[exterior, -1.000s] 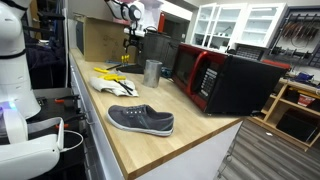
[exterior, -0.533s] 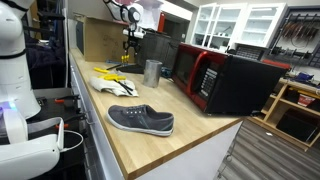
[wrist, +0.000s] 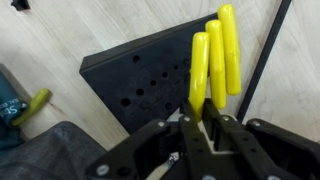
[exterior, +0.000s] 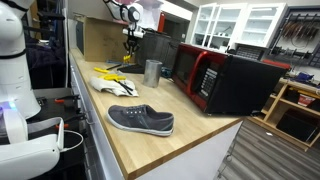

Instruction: Take the thing with the yellow handle off of the stand

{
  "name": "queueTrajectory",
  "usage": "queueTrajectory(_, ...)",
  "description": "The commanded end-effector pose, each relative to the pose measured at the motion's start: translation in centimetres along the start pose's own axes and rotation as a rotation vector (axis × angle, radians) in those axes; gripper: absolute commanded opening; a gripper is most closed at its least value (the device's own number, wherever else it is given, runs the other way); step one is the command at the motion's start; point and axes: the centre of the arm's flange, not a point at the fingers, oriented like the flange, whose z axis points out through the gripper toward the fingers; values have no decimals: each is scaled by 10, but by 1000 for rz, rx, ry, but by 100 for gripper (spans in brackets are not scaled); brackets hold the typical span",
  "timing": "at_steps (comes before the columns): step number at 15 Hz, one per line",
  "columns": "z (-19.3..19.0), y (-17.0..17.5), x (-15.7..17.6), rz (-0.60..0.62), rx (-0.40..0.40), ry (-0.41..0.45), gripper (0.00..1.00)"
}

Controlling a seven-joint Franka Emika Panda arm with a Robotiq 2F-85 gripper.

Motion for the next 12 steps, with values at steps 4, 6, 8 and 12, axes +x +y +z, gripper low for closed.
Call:
queueTrajectory(4,-27,-4,-16,-27,-28,0,4)
queueTrajectory(6,-37,-7,-18,-51,-44,16,4)
queueTrajectory(8,-48,-9,-19,-93,-65,23,4)
queueTrajectory(12,-77,-13,-29,-142,-120,55,4)
